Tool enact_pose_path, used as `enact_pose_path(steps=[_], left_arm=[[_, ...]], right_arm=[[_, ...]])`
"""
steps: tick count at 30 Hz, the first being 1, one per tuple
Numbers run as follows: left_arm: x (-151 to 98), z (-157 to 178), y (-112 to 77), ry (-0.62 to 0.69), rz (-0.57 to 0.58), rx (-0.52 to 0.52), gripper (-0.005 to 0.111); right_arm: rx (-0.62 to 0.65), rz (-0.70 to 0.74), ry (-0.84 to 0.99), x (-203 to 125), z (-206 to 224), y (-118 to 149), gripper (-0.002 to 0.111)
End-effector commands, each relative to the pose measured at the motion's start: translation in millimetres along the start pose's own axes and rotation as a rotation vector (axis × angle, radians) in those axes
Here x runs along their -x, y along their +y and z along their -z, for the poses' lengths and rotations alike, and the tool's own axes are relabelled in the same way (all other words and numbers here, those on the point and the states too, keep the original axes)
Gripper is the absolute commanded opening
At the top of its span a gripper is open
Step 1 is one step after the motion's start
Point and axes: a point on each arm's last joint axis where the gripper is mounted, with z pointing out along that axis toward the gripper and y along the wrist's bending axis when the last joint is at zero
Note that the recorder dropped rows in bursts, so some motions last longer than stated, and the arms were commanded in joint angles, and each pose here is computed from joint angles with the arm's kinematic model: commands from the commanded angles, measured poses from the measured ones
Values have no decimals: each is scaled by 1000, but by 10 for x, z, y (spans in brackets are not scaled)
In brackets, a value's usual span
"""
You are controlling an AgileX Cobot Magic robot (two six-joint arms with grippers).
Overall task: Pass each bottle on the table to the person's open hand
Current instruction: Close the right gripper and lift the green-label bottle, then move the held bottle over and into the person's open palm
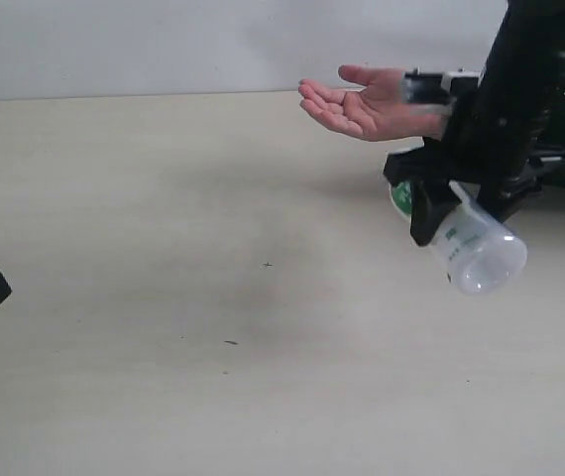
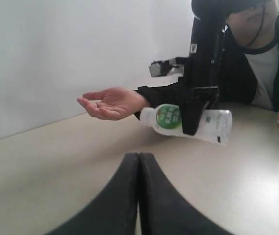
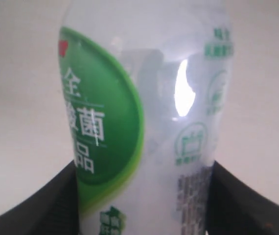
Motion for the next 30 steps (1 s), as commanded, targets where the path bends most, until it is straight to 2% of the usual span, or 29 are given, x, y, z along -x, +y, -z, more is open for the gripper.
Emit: enact_pose_path(steps=[1,7,11,20,30], left_arm=[[2,5,4,-7,8,5,2],[2,5,4,-7,8,5,2],[2,5,4,-7,8,5,2],[2,5,4,-7,8,5,2],[2,5,4,-7,8,5,2]], right_arm=[[63,37,-154,77,488,145,0],[91,33,-359,360,926,248,0],[96,33,-423,610,1013,277,0],[83,26,-346,1117,602,231,0],[16,6,-367,1269,393,140,0]])
